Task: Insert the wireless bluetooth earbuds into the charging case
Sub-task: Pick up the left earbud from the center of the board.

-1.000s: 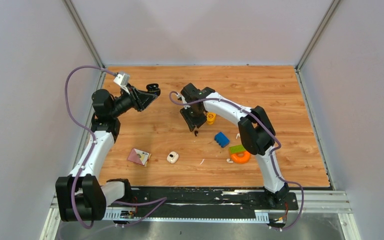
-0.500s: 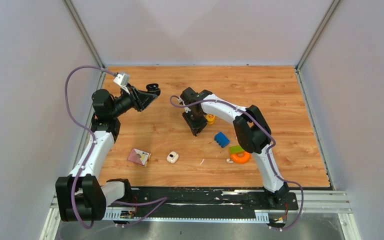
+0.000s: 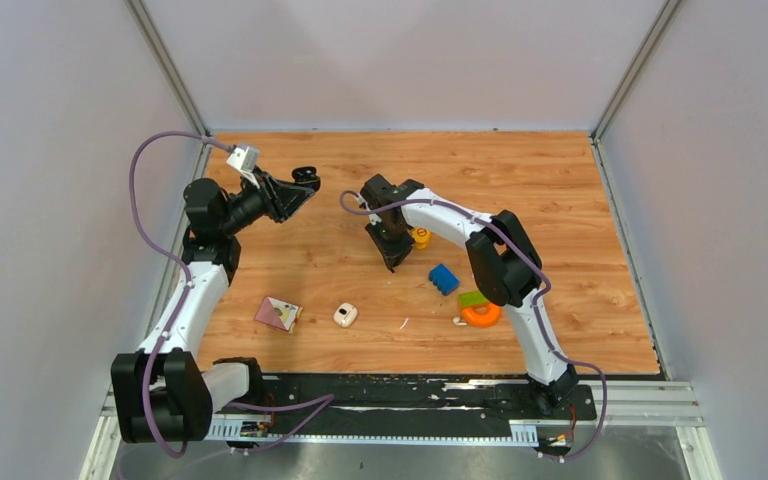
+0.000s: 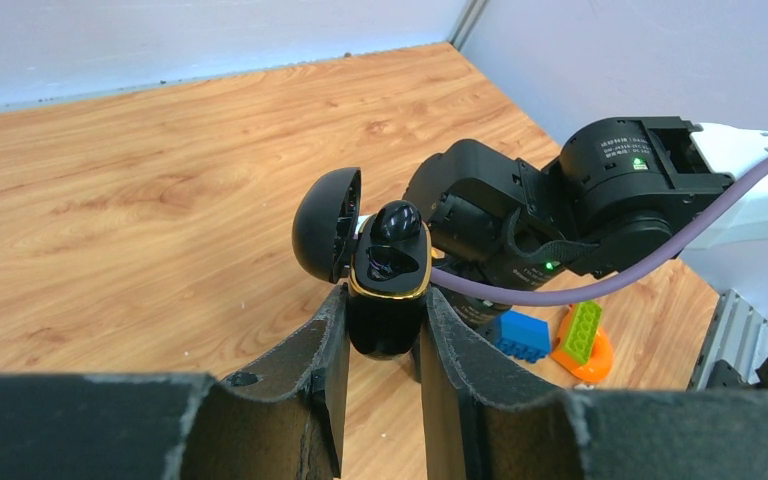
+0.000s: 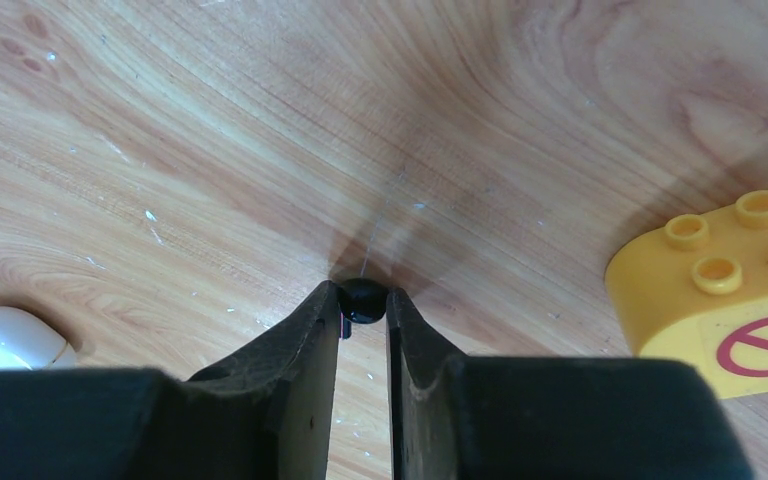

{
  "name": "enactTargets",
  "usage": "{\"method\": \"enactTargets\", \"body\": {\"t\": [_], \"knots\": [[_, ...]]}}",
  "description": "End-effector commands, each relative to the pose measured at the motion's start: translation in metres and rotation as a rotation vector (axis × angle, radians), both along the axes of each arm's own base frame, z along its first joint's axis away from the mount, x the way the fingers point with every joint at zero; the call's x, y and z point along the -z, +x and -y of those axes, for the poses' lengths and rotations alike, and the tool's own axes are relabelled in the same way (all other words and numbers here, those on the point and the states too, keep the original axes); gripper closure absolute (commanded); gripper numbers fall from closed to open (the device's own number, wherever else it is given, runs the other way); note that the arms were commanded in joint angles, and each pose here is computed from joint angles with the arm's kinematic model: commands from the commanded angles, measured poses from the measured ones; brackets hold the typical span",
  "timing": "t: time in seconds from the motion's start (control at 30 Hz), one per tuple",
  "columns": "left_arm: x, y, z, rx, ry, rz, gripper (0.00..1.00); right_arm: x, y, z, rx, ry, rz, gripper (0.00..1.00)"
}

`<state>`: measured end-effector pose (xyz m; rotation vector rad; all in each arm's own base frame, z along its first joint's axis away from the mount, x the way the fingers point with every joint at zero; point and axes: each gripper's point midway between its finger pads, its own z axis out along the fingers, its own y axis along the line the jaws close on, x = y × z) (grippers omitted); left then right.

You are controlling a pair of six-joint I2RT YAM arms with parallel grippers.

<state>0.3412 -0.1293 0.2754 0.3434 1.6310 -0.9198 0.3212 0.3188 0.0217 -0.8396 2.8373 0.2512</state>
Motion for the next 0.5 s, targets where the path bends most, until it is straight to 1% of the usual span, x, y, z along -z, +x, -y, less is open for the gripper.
{"method": "enactTargets", "body": {"t": [0.0, 0.1, 0.13, 0.17, 0.3, 0.37, 0.47], "knots": [[-0.020, 0.004, 0.001, 0.005, 0.005, 0.072, 1.00, -0.028, 0.017, -0.005, 0.024, 0.036, 0.082, 0.96], [-0.016, 0.007, 0.002, 0.012, 0.004, 0.067, 1.00, -0.068, 0.027, -0.009, 0.013, 0.116, 0.159, 0.99], [-0.014, 0.009, 0.002, 0.013, -0.001, 0.064, 1.00, -0.088, 0.029, -0.009, 0.009, 0.153, 0.197, 1.00], [-0.014, 0.011, 0.002, 0.012, -0.009, 0.065, 1.00, -0.098, 0.030, -0.010, 0.003, 0.179, 0.217, 1.00], [-0.017, 0.019, 0.010, 0.035, -0.053, 0.076, 1.00, -0.163, 0.026, -0.011, -0.045, 0.310, 0.355, 1.00], [-0.016, 0.021, 0.025, 0.081, -0.059, 0.077, 1.00, -0.190, 0.023, -0.009, -0.065, 0.366, 0.424, 1.00], [-0.024, 0.023, 0.040, 0.123, -0.068, 0.100, 1.00, -0.240, 0.017, -0.009, -0.103, 0.487, 0.554, 1.00]]}}
